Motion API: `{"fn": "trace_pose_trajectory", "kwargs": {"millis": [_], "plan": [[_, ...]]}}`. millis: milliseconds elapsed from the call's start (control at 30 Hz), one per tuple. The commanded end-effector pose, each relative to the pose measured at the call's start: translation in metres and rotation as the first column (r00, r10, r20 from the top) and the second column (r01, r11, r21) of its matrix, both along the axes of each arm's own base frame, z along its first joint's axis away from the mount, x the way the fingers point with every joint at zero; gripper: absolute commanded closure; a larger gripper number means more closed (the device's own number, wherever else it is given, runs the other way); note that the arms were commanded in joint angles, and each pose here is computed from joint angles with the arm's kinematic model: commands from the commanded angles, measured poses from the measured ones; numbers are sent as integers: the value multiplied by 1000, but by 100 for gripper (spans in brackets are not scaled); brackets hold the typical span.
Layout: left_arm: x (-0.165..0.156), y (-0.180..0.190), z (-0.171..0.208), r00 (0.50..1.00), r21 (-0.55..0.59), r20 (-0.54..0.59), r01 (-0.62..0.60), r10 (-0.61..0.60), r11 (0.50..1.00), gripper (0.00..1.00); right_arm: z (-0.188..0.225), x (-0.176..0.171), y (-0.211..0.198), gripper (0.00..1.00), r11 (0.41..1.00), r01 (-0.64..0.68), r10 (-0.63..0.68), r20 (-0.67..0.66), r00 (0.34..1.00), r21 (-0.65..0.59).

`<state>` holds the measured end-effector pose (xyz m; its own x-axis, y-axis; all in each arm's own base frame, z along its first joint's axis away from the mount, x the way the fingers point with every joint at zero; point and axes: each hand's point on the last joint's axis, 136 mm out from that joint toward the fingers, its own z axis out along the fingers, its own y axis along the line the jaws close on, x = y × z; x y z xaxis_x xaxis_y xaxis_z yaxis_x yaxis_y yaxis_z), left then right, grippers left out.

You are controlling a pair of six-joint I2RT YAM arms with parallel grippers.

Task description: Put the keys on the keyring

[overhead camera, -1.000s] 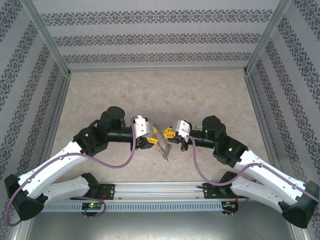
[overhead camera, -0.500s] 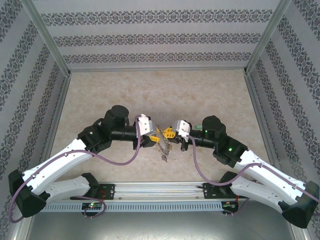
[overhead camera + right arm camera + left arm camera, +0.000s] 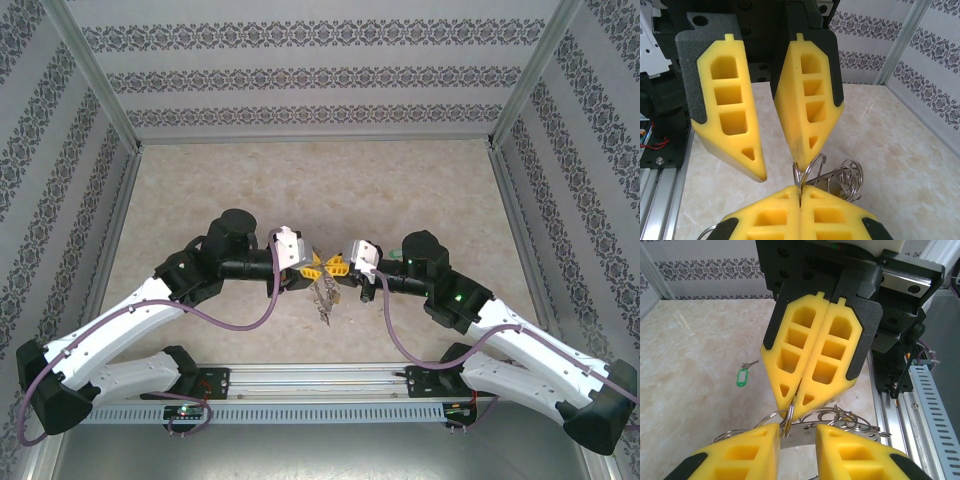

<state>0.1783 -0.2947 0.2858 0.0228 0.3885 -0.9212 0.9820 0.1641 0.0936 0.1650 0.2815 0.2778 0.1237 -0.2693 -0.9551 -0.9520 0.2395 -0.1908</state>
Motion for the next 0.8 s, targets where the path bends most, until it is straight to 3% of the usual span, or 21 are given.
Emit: {"fn": "trace_pose_trajectory", "kwargs": {"millis": [0, 267, 333, 367, 500, 633, 767], "plan": [[0, -8, 22, 999, -54, 37, 14, -12, 998, 77, 12, -10, 7, 100, 997, -58, 57, 19, 998, 42], [2, -14, 18, 999, -52, 24, 26, -25, 998, 81, 13, -13, 9, 100, 996, -75, 75, 18, 997, 43], [3, -14, 17, 999, -50, 22, 25, -24, 998, 89, 14, -13, 8, 100, 996, -77, 76, 19, 997, 44], [3, -14, 17, 999, -50, 22, 27, -26, 998, 100, 14, -13, 8, 100, 996, -76, 75, 18, 997, 43], [-1, -13, 18, 999, -58, 22, 39, -38, 998, 100, 15, -12, 6, 100, 997, -61, 60, 17, 998, 46], [-6, -10, 27, 999, -94, 29, 47, -45, 994, 100, 14, -11, -6, 74, 998, 5, -6, 12, 1000, 65], [-11, -8, 36, 998, -130, 30, 57, -53, 990, 100, 14, -14, -23, 66, 994, 67, -68, 9, 998, 92]]}}
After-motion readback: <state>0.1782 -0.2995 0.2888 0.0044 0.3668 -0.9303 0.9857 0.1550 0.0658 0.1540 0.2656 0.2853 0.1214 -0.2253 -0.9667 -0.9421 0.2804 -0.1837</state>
